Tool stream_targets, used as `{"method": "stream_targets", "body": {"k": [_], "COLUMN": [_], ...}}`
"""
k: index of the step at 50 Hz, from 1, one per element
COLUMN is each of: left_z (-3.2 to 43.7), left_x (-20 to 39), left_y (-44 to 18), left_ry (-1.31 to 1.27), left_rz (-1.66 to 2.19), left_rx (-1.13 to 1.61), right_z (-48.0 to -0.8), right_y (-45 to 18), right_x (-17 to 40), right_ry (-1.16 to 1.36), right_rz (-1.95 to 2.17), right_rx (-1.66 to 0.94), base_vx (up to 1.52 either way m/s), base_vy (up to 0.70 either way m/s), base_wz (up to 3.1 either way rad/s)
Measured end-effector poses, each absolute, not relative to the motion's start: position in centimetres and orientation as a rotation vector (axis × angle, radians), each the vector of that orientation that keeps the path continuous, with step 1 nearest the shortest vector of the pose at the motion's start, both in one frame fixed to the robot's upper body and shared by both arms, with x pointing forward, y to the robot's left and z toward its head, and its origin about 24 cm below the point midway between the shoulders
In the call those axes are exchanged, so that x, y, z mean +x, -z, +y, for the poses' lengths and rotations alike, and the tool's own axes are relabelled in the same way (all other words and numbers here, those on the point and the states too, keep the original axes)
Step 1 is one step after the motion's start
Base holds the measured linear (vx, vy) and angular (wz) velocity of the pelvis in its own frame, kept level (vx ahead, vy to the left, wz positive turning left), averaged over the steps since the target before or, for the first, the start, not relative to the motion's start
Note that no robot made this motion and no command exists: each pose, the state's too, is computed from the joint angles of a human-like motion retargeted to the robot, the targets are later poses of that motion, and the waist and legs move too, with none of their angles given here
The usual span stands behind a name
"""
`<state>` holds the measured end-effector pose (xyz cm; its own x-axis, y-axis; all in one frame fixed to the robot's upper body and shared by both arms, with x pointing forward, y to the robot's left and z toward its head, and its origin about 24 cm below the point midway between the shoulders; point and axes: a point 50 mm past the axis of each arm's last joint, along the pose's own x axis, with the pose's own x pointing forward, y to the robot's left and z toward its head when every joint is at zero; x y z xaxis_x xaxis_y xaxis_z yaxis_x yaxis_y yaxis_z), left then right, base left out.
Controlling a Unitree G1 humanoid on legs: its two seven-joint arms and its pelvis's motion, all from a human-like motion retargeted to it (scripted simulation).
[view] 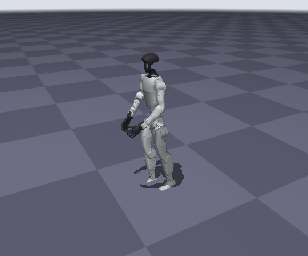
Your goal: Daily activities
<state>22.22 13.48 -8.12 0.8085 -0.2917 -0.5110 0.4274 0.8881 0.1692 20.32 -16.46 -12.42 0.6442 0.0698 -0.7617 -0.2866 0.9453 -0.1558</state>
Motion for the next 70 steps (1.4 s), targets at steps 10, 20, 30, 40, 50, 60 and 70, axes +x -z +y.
{"method": "stream_targets", "body": {"k": [10,20,30,40,50,60,70], "left_z": [4.8,2.2,7.0,21.3,27.8,20.9,9.7], "left_x": [25.2,24.6,24.0,16.9,9.8,18.0,26.1], "left_y": [5.0,4.1,6.0,12.2,13.4,10.0,4.4], "left_ry": [0.77,1.038,1.026,0.672,0.492,0.674,0.91], "left_rz": [0.371,0.34,0.442,0.892,1.142,0.716,0.325], "left_rx": [0.281,0.365,0.506,0.73,0.741,0.757,0.751], "right_z": [-14.4,-15.4,-16.9,-19.4,-21.3,-19.5,-16.1], "right_y": [11.3,11.2,12.5,14.2,14.7,12.9,12.3], "right_x": [21.3,20.1,18.4,16.2,15.3,20.1,21.5], "right_ry": [-0.395,-0.472,-0.596,-0.59,-0.477,-0.385,-0.425], "right_rz": [0.799,0.832,0.958,1.104,1.172,1.019,0.966], "right_rx": [-0.215,-0.148,-0.336,-0.567,-0.586,-0.556,-0.431], "base_vx": [0.0,0.03,0.0,0.0,0.0,0.0,0.0], "base_vy": [-0.09,-0.05,0.0,0.0,0.0,-0.05,-0.05], "base_wz": [-0.81,-0.34,0.0,0.0,0.0,-0.12,-0.12]}}
